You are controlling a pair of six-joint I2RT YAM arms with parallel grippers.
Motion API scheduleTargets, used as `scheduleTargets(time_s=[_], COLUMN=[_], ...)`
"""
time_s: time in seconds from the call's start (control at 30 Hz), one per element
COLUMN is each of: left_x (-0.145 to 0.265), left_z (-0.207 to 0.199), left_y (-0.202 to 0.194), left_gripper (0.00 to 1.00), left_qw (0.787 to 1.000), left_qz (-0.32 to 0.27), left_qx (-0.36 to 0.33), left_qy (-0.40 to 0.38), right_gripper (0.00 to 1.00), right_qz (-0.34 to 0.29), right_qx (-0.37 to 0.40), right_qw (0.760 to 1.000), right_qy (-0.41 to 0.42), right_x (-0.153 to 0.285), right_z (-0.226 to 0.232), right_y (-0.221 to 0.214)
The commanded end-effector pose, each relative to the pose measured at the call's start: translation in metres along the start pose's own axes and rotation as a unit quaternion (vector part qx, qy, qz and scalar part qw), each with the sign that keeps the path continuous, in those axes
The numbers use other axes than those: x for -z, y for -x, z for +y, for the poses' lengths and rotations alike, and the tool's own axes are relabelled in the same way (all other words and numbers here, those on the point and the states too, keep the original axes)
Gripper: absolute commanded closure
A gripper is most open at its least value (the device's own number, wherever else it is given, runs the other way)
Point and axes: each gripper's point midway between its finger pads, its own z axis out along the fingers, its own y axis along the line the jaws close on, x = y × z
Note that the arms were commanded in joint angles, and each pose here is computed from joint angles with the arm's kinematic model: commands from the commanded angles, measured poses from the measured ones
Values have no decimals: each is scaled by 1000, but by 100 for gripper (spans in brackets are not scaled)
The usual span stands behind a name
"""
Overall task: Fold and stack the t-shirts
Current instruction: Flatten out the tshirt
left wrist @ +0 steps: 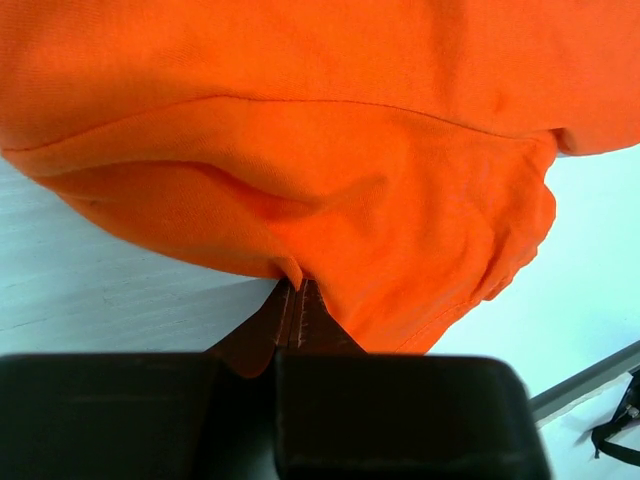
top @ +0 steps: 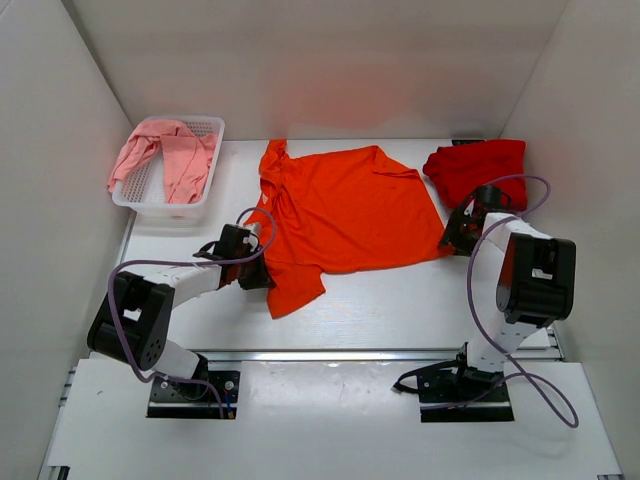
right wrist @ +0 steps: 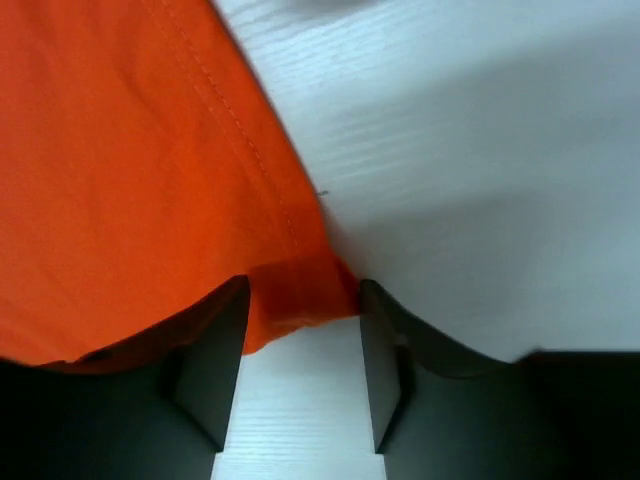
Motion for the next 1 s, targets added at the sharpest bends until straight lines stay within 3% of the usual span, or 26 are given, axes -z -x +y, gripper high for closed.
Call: scheduleTargets(time_s=[0.0,0.03,0.17,0.23,0.33,0.4,0.47,0.63,0.67,0.83,0.97], left_x=[1,3,24,47,112,181,233,371,399,470,476], left_z=[21,19,8,-5,-36,-61,-76,-111,-116,-148,-152], left_y=[-26,-23,10,42,116,167,193,224,228,235,256], left_gripper=[100,100,100,100,100,100,100,100,100,100,100], left_qw=[998,999,1000,999,988,966,945,872,856,817,811], left_qz=[42,41,2,-39,-153,-254,-321,-483,-511,-567,-576], left_qx=[-5,-5,-15,-13,-22,-37,-45,-53,-57,-80,-79], left_qy=[40,34,22,-1,-30,-41,-48,-60,-54,-73,-68], right_gripper=[94,100,100,100,100,100,100,100,100,100,100], right_qz=[25,22,4,-25,-94,-157,-214,-375,-424,-503,-495], right_qx=[-19,-23,-17,-9,26,55,75,94,98,114,121], right_qw=[999,999,998,997,991,980,965,903,878,826,824], right_qy=[33,40,60,67,95,109,134,187,198,228,247], right_x=[-7,-4,21,45,99,147,188,316,361,443,444], right_z=[12,13,24,30,52,68,85,110,115,127,136], right_y=[-3,-1,4,14,42,59,71,90,92,93,109])
